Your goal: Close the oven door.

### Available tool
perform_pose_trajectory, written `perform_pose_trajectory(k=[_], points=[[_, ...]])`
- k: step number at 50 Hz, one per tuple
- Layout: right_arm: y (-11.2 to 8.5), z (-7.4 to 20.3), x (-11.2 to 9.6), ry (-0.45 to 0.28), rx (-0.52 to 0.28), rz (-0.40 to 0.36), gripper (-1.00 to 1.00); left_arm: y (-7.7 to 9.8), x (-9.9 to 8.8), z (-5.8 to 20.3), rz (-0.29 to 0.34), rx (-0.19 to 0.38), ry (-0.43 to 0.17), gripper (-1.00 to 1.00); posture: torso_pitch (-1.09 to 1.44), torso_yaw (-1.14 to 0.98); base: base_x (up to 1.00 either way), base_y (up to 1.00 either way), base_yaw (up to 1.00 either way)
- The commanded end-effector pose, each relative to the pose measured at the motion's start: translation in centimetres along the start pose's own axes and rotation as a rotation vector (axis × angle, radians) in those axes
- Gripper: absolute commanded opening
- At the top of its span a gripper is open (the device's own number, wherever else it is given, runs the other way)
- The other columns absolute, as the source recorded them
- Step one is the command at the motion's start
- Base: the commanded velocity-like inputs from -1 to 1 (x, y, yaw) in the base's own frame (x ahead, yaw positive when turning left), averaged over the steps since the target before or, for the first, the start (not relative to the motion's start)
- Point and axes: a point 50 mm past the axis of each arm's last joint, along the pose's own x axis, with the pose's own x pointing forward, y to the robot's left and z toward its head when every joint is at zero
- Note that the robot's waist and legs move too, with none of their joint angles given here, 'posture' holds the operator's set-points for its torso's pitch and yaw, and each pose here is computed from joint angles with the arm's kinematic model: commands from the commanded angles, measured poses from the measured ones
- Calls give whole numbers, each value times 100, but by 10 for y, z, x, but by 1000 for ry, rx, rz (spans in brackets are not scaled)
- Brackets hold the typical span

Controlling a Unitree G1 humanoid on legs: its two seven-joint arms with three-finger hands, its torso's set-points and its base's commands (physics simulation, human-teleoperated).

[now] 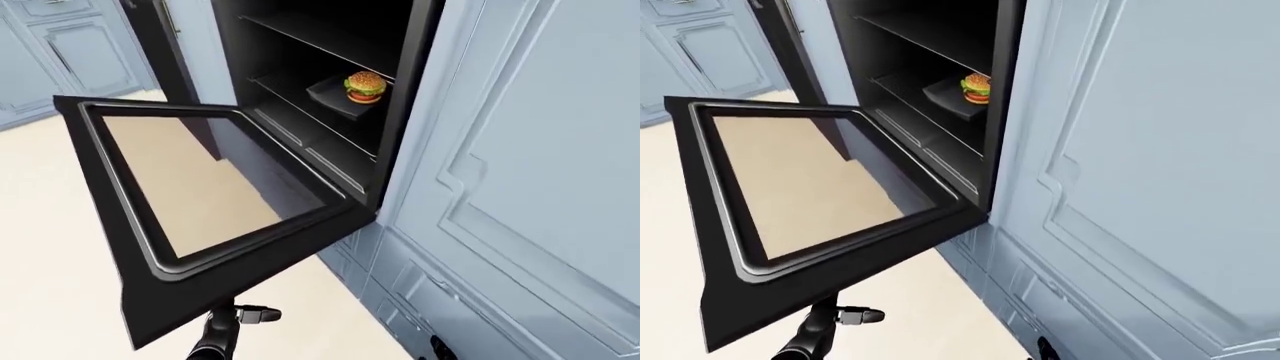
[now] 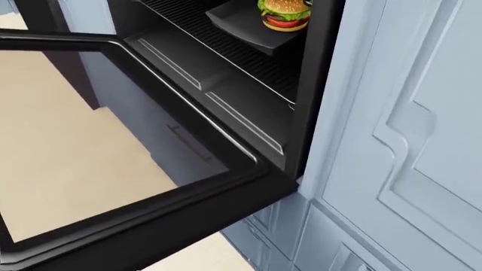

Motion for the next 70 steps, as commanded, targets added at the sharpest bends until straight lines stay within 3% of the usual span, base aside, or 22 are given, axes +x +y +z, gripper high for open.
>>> perform_pose_trajectory(k=[1, 12, 18, 26, 39, 70], points=[[-1, 4, 1, -18, -11, 6, 100, 5, 3, 16, 21, -6, -63, 100, 0, 0, 0, 0, 0], [-1, 5, 1, -25, -15, 9, 100, 4, 4, 15, 7, -49, -25, 100, 0, 0, 0, 0, 0], [-1, 6, 0, -31, -15, 9, 100, -2, 3, 18, -14, -32, -41, 100, 0, 0, 0, 0, 0], [-2, 5, -1, -33, -12, 7, 100, -18, 0, 21, -68, 9, -84, 100, 0, 0, 0, 0, 0], [-1, 6, 1, -30, -12, 11, 100, -43, -4, 42, -130, 27, -152, 100, 0, 0, 0, 0, 0], [-1, 5, 0, -30, -7, 12, 100, -52, -5, 101, -170, -8, -312, 100, 0, 0, 0, 0, 0]])
